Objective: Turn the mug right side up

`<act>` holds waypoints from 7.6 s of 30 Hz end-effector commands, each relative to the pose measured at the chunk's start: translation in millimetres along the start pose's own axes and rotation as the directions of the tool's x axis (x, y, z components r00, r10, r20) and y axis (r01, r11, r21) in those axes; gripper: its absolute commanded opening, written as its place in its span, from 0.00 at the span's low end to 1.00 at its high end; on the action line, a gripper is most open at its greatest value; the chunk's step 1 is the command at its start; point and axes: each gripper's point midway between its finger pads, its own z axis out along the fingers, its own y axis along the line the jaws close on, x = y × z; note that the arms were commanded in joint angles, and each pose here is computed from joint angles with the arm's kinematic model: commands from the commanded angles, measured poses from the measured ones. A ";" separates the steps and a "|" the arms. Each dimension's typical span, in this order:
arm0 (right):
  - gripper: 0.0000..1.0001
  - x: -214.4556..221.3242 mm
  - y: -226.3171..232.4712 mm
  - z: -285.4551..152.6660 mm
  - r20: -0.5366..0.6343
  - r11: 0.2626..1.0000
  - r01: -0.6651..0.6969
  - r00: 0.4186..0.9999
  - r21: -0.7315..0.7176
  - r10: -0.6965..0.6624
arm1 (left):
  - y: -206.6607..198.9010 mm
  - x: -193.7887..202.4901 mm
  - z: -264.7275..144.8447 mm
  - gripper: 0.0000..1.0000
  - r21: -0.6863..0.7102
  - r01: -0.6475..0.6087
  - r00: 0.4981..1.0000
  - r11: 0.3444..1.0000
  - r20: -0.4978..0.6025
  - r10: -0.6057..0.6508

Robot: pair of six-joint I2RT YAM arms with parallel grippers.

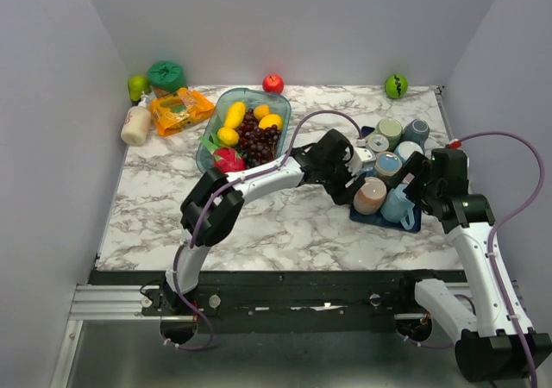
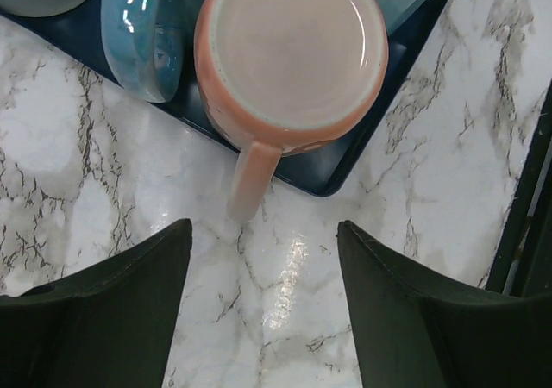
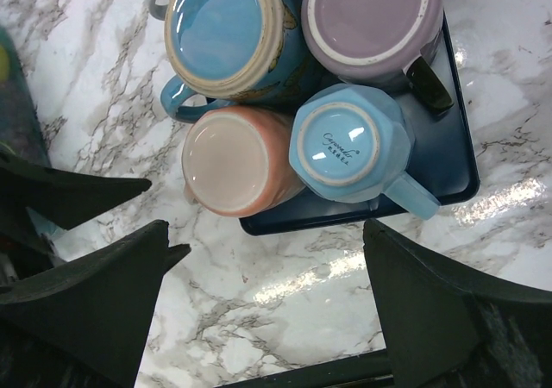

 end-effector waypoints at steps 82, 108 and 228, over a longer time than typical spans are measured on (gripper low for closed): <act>0.90 -75.3 261.5 -211.6 0.339 0.209 0.327 0.941 -0.922 0.021 | -81.8 -255.6 -367.7 0.00 0.582 0.213 0.409 0.785 0.676 -0.613; 0.27 -93.5 286.8 -196.2 0.183 0.160 0.157 0.970 -0.974 0.159 | -96.8 -247.4 -350.4 0.00 0.548 0.135 0.436 0.826 0.716 -0.546; 0.84 -66.6 138.6 -156.8 0.440 0.795 0.423 0.870 -0.435 -0.222 | -3.4 -74.5 -99.0 0.99 -0.118 -0.003 0.953 0.993 0.299 0.038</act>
